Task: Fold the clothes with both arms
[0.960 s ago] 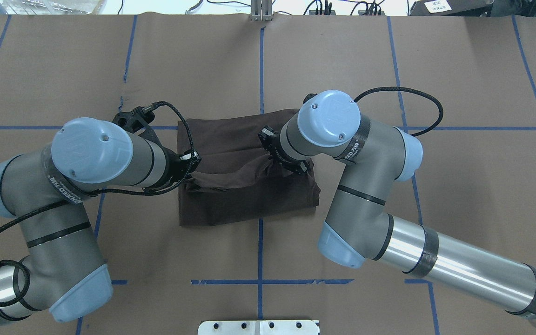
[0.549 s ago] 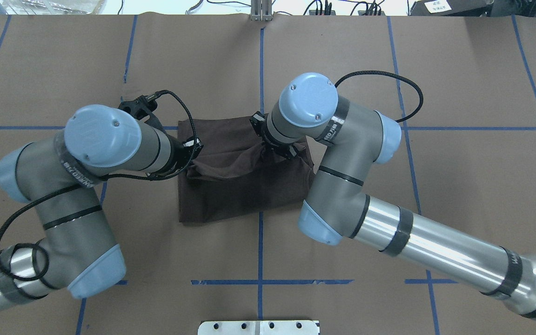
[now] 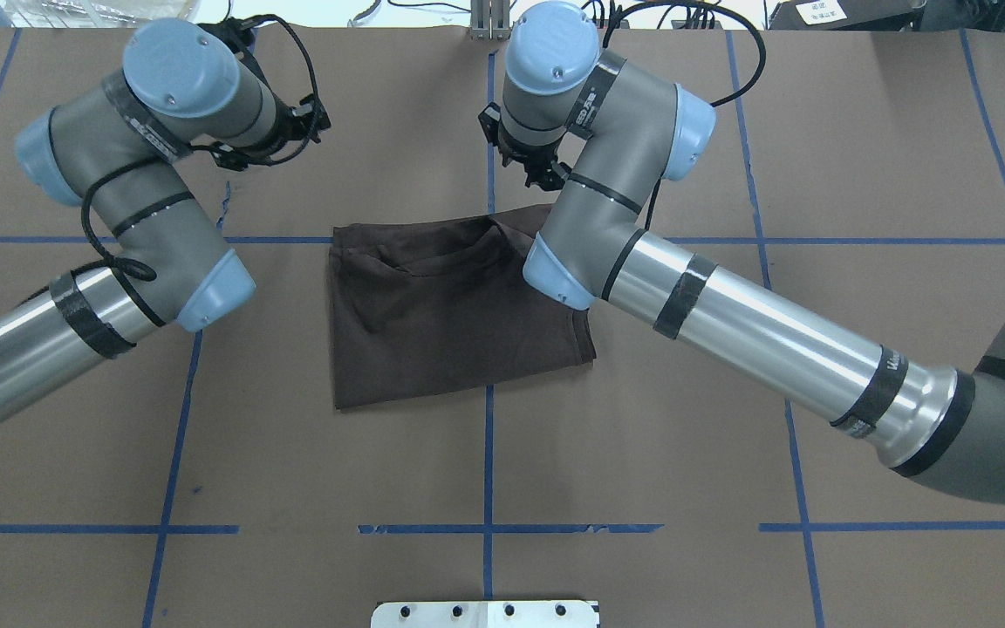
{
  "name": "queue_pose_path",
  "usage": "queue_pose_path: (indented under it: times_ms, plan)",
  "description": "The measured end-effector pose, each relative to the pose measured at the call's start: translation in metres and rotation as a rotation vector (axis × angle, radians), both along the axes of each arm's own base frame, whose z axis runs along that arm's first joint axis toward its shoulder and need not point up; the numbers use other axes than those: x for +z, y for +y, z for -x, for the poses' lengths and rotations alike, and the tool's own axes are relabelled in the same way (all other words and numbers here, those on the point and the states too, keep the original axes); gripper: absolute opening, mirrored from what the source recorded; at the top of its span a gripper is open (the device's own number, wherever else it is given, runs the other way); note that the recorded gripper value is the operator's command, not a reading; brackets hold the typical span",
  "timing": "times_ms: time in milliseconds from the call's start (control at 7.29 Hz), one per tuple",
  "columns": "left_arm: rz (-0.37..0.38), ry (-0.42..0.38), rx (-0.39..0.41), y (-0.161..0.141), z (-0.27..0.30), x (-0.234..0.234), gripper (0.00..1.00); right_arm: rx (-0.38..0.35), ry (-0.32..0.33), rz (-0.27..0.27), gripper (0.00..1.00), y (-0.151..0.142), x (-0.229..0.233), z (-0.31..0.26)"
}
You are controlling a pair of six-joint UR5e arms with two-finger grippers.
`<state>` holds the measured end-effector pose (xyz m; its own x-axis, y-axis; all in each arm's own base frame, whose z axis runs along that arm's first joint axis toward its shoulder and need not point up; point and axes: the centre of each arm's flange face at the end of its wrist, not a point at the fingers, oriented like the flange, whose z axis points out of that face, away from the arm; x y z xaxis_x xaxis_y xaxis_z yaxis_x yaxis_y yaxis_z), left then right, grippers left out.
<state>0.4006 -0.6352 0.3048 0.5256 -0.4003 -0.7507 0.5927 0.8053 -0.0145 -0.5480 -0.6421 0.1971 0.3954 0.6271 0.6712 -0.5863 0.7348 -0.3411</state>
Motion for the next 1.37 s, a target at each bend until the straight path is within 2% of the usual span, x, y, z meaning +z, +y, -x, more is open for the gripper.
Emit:
queue_pose_path:
  times_ms: [274, 549, 686, 960, 1098, 1235, 1372]
  plan:
    - [-0.013, 0.010, 0.040, -0.017, 0.017, 0.007, 1.00, -0.053, 0.009, -0.034, 1.00, -0.021, 0.007, -0.020]
    - [-0.029, 0.050, 0.110, -0.013, 0.031, -0.006, 1.00, -0.172, 0.049, -0.105, 1.00, -0.010, 0.001, -0.029]
    - [-0.044, 0.064, 0.127, -0.009, 0.036, -0.014, 1.00, -0.252, 0.100, -0.130, 1.00, 0.008, -0.009, -0.026]
    - [-0.059, 0.084, 0.142, -0.004, 0.040, -0.026, 1.00, -0.408, 0.232, -0.172, 1.00, 0.070, -0.016, 0.019]
    - [-0.062, 0.088, 0.145, -0.003, 0.041, -0.028, 1.00, -0.455, 0.303, -0.209, 1.00, 0.102, -0.008, 0.052]
    - [-0.062, 0.091, 0.148, -0.002, 0.041, -0.029, 1.00, -0.486, 0.355, -0.240, 1.00, 0.120, -0.001, 0.072]
    - [-0.062, 0.093, 0.150, -0.002, 0.041, -0.029, 1.00, -0.515, 0.386, -0.264, 1.00, 0.124, 0.005, 0.081]
